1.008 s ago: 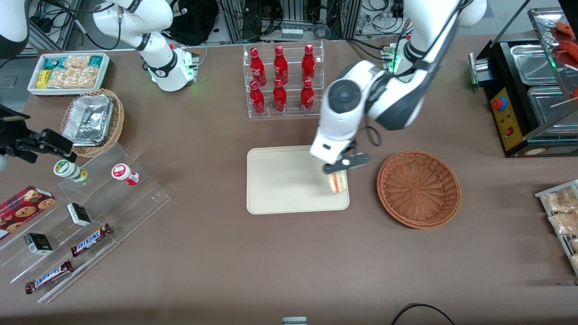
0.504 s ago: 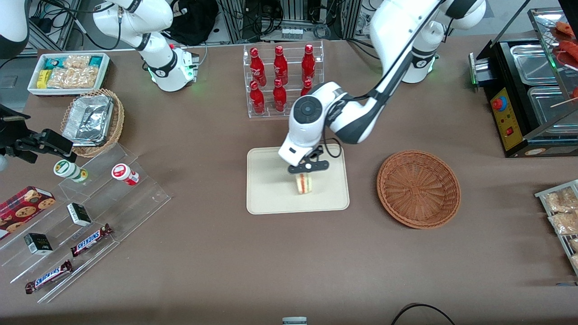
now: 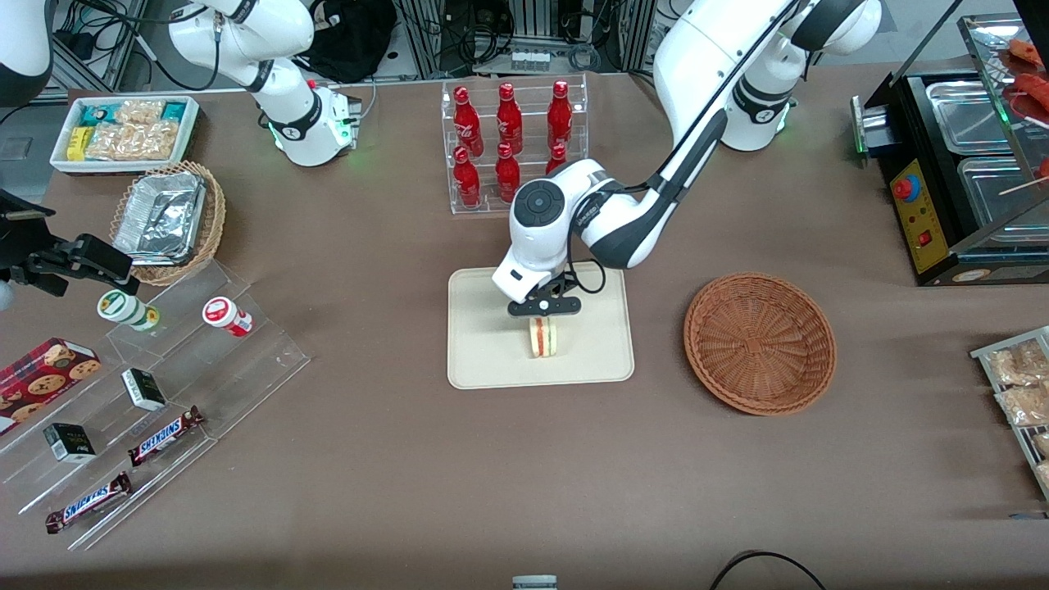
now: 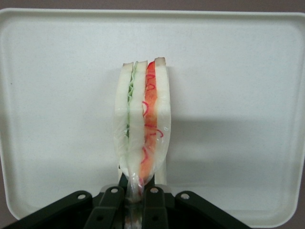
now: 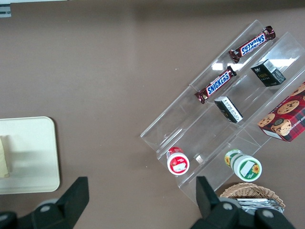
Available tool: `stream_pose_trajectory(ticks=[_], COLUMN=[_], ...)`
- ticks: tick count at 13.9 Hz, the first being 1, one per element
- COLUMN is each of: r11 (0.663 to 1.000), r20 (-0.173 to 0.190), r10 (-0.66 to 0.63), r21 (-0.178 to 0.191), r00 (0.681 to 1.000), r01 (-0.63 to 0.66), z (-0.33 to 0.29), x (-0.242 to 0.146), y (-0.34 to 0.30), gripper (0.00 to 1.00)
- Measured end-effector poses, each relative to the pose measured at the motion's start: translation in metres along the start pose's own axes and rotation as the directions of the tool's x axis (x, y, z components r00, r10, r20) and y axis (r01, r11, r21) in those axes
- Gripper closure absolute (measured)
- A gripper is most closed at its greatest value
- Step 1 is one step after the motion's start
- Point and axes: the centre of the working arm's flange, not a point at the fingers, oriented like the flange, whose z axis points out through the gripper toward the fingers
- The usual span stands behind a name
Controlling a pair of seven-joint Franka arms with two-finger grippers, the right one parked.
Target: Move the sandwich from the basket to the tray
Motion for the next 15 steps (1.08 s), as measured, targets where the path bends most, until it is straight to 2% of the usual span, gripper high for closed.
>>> stream_pose_trajectory(ticks=[3, 6, 9, 11, 13, 15], r11=[1.0, 1.0, 0.998, 0.994, 0.982, 0.95], r20=[0.003, -0.013, -0.056, -0.087, -0.108, -0.138], r10=[-0.001, -0.005, -0.053, -0.108, -0.19, -0.312], r21=[0.0, -0.016, -0.043, -0.041, -0.037, -0.052], r00=[1.0, 1.0, 0.997, 0.99, 0.976, 0.94], r01=[0.001, 0.005, 0.051, 0.105, 0.187, 0.308], z=[0.006, -0.005, -0.045, -0.086, -0.131, -0.172], x=[0.001, 0.007, 0.019, 0.027, 0.036, 0.051], y=[0.0, 0.003, 0.0, -0.013, -0.033, -0.062], gripper=[0.78, 0.48, 0.17, 0.0, 0.0, 0.0])
